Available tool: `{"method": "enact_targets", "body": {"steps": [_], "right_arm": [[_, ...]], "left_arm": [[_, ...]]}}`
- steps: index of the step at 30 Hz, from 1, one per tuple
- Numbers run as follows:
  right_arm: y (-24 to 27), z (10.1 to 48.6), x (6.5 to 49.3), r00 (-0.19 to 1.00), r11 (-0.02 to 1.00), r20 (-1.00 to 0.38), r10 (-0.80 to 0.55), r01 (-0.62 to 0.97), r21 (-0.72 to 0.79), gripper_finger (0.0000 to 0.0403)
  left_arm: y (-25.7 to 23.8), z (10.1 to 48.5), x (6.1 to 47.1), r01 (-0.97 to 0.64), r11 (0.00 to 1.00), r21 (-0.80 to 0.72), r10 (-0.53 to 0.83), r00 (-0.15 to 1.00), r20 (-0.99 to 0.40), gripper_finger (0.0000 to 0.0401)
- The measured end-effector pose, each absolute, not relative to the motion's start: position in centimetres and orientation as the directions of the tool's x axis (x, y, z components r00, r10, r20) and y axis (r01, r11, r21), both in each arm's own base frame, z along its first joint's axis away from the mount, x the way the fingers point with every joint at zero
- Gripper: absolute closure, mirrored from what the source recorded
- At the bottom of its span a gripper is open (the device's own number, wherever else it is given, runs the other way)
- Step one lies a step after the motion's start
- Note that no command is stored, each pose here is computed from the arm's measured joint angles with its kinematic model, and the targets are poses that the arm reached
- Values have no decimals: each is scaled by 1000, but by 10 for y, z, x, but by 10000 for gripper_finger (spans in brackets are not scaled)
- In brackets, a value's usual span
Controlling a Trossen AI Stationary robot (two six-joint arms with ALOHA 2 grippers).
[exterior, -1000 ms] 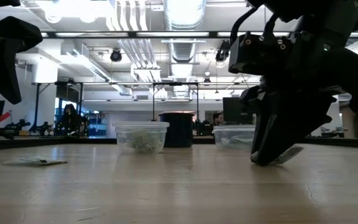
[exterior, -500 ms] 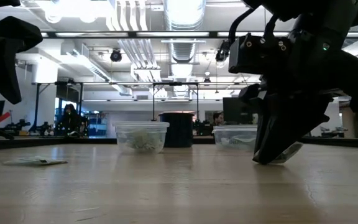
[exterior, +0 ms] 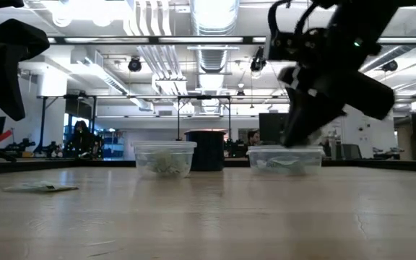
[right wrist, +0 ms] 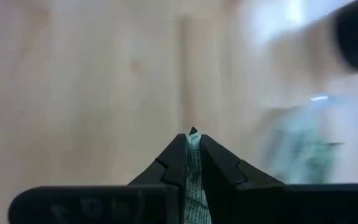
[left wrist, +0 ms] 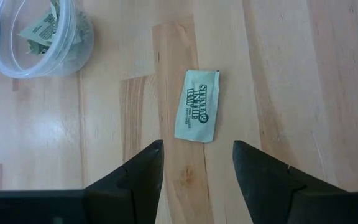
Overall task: Pick and place Stevia / Truvia into bins
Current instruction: Put the green stevia packet into the right transparent container
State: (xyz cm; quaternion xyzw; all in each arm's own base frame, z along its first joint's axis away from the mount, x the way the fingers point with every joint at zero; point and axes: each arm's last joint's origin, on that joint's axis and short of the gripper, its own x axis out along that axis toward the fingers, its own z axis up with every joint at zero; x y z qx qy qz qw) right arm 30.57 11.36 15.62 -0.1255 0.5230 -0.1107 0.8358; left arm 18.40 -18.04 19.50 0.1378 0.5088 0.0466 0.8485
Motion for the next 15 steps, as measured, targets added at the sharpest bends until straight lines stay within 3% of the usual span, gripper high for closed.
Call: {"method": "enact_targets", "body": {"steps": [8, 15], "right_arm": [[86, 186, 303, 478, 853, -717, -507, 162, -496, 374], [44, 189, 309, 418, 819, -705, -572, 240, -522, 374]], "left_arm": [[-180, 195, 184, 60, 958, 281, 219, 480, -850, 225], [-181, 195, 184, 59, 958, 281, 219, 483, -848, 225]]}}
